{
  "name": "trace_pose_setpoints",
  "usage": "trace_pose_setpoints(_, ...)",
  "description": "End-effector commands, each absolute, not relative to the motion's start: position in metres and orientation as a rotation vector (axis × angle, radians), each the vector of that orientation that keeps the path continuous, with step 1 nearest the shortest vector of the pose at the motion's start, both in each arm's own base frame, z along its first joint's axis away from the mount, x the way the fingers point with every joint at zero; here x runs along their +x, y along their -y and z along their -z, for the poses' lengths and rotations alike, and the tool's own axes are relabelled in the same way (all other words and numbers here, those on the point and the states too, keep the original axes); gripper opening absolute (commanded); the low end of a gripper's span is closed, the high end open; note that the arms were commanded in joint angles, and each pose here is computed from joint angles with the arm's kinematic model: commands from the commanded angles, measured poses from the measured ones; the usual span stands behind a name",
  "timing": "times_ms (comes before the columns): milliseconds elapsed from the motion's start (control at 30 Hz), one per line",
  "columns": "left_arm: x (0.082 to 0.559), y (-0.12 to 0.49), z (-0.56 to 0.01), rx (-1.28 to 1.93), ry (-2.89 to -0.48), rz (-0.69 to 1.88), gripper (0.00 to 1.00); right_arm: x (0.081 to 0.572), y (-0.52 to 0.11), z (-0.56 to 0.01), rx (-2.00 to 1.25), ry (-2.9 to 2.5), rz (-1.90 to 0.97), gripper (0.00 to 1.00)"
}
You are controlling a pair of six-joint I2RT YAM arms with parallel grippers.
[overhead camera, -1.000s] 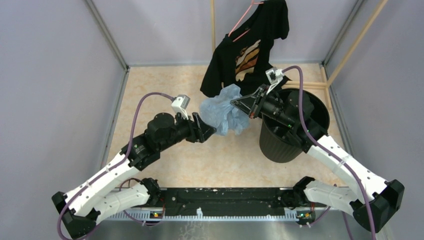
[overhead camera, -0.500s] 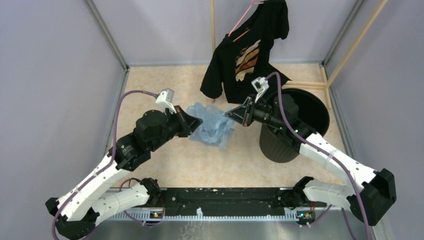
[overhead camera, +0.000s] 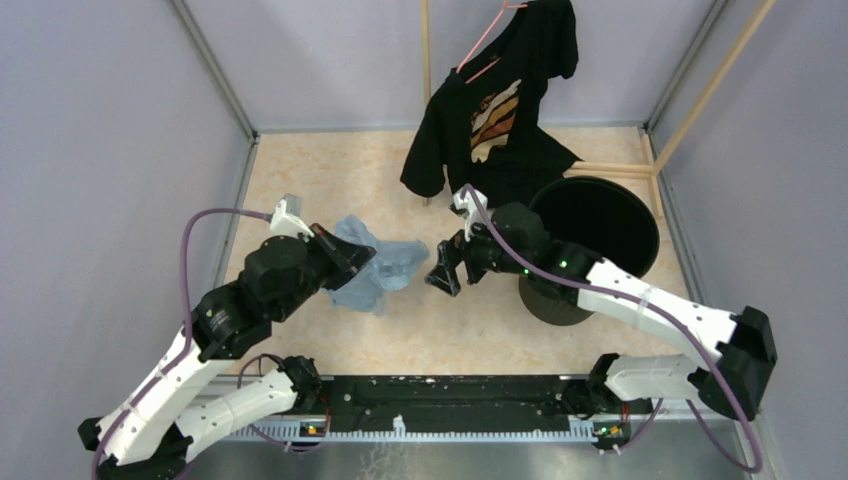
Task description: Put the trash bags into the trash bin
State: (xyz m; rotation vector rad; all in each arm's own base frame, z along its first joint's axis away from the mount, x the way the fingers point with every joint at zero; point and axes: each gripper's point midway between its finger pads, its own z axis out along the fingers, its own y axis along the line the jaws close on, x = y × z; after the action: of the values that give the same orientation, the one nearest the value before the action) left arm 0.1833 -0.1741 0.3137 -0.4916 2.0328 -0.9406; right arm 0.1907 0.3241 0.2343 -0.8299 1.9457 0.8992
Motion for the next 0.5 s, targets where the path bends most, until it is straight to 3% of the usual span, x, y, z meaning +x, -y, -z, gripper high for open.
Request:
trace_pose_setpoints(0, 0.195, 0.183, -0.311, -0.515, -2.092, 0.866, 0.00, 0.182, -0.317, -0.294, -0.902, -1.643, -0.784, 0.93)
trace_pose_setpoints(100, 0.202, 0.189, -0.316, -0.488, -2.119, 0.827, 0.00, 0.161, -0.331, -0.308, -1.003, -1.449, -0.799, 0.98)
trace_pose_setpoints(300, 0.207, 0.193, -0.321, -0.471, -2.139, 0.797, 0.00, 0.147, -0.351, -0.308, -1.079, -1.236, -0.787, 0.99)
trace_pose_setpoints(467, 0.206, 0.201, -0.328, -0.394, -2.158, 0.810, 0.00, 0.178, -0.358, -0.304, -0.983, -1.224, -0.572, 0.99)
